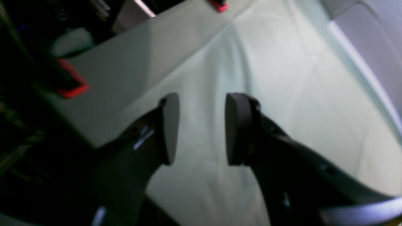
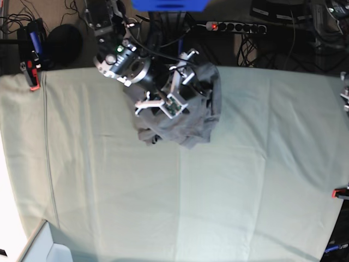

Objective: Layout the t-shirt on the table in an organized manner, then fold the t-shirt properly
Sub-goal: 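Grasp the folded bundle's sides with both grippers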

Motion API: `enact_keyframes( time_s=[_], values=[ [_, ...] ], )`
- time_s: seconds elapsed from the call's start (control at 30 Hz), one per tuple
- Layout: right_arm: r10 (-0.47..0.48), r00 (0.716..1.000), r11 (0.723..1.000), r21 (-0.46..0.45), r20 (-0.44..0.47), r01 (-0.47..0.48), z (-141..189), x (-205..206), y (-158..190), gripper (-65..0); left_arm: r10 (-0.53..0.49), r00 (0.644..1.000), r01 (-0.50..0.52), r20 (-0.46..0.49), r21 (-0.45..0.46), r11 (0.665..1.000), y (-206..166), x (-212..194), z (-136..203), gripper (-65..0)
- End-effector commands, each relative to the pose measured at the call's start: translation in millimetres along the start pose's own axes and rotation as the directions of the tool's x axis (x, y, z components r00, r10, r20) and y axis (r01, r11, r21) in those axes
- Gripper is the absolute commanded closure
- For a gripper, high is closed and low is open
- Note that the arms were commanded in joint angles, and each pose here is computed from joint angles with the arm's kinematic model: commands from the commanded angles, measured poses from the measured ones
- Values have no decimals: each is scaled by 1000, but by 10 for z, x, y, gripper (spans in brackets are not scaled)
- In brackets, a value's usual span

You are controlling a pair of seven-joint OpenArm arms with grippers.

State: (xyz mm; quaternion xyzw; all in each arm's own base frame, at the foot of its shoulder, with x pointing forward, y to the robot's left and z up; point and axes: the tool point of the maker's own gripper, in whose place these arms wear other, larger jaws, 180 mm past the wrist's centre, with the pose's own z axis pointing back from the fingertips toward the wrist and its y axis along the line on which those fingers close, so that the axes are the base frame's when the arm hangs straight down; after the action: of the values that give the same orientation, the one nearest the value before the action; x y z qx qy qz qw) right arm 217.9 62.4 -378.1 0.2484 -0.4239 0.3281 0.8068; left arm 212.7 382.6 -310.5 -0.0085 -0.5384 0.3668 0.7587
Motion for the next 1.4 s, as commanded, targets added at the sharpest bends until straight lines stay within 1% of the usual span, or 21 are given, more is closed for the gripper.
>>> enact_keyframes(
  time_s=[0.0, 0.1, 0.23, 0.3, 0.33, 0.4, 0.47, 0.53, 0.57, 0.67, 0.77, 0.9, 1.0, 1.1, 1.23, 1.27, 1.3, 1.37],
  values=[
    [-15, 998, 1000, 5, 55, 14, -13, 137, 9, -340, -22, 999, 24, 37, -39, 999, -133, 123, 15, -238],
    [-46, 998, 999, 9, 42, 46, -82, 75, 19, -340, -37, 999, 37, 3, -93, 995, -345, -11, 6, -238],
    [-42, 998, 999, 9, 39, 42, -86, 70, 5, -340, -61, 994, 45, -88, -176, 983, -652, -373, -11, -239],
    [-37, 998, 999, 4, 45, 37, -71, 84, -13, -340, -77, 986, 40, -148, -237, 971, -885, -628, -5, -241],
    [-30, 998, 1000, -5, 53, 30, -40, 116, -39, -340, -87, 980, 37, -177, -268, 963, -1001, -751, 8, -254],
    [-15, 998, 998, -64, 68, 20, 114, 157, -216, -340, -115, 963, 26, -243, -338, 941, -1283, -1050, 74, -307],
    [-7, 996, 993, -120, 92, 18, 263, 222, -365, -337, -149, 949, 16, -279, -426, 904, -1638, -1252, 150, -368],
    [-5, 994, 979, -203, 105, 26, 448, 248, -607, -337, -187, 928, 0, -323, -500, 866, -1923, -1486, 277, -419],
    [-4, 995, 970, -240, 103, 28, 531, 236, -721, -337, -201, 916, -9, -346, -520, 854, -2006, -1600, 328, -426],
    [-27, 996, 937, -346, 83, 54, 770, 101, -1071, -337, -240, 894, -36, -378, -596, 802, -2344, -1820, 463, -426],
    [-42, 997, 905, -421, 69, 67, 974, -3, -1309, -337, -278, 864, -56, -421, -628, 776, -2469, -2057, 596, -426],
    [-63, 996, 875, -477, 62, 85, 1138, -96, -1475, -337, -311, 830, -65, -463, -634, 771, -2481, -2291, 650, -426],
    [-74, 996, 862, -499, 56, 92, 1206, -149, -1532, -337, -329, 806, -70, -493, -631, 773, -2445, -2439, 701, -426],
    [-75, 996, 862, -498, 56, 93, 1207, -158, -1525, -337, -338, 792, -73, -509, -628, 775, -2420, -2520, 733, -426],
    [-77, 996, 862, -498, 54, 94, 1205, -166, -1525, -337, -339, 777, -72, -530, -609, 790, -2329, -2606, 728, -423],
    [-77, 996, 862, -498, 54, 94, 1205, -166, -1525, -337, -339, 774, -71, -535, -606, 792, -2311, -2622, 732, -410],
    [-77, 996, 862, -498, 54, 94, 1205, -166, -1525, -337, -339, 773, -72, -536, -605, 793, -2307, -2625, 735, -381],
    [-76, 996, 862, -498, 55, 93, 1204, -160, -1528, -336, -339, 773, -71, -537, -604, 794, -2302, -2629, 734, -296]
  ],
)
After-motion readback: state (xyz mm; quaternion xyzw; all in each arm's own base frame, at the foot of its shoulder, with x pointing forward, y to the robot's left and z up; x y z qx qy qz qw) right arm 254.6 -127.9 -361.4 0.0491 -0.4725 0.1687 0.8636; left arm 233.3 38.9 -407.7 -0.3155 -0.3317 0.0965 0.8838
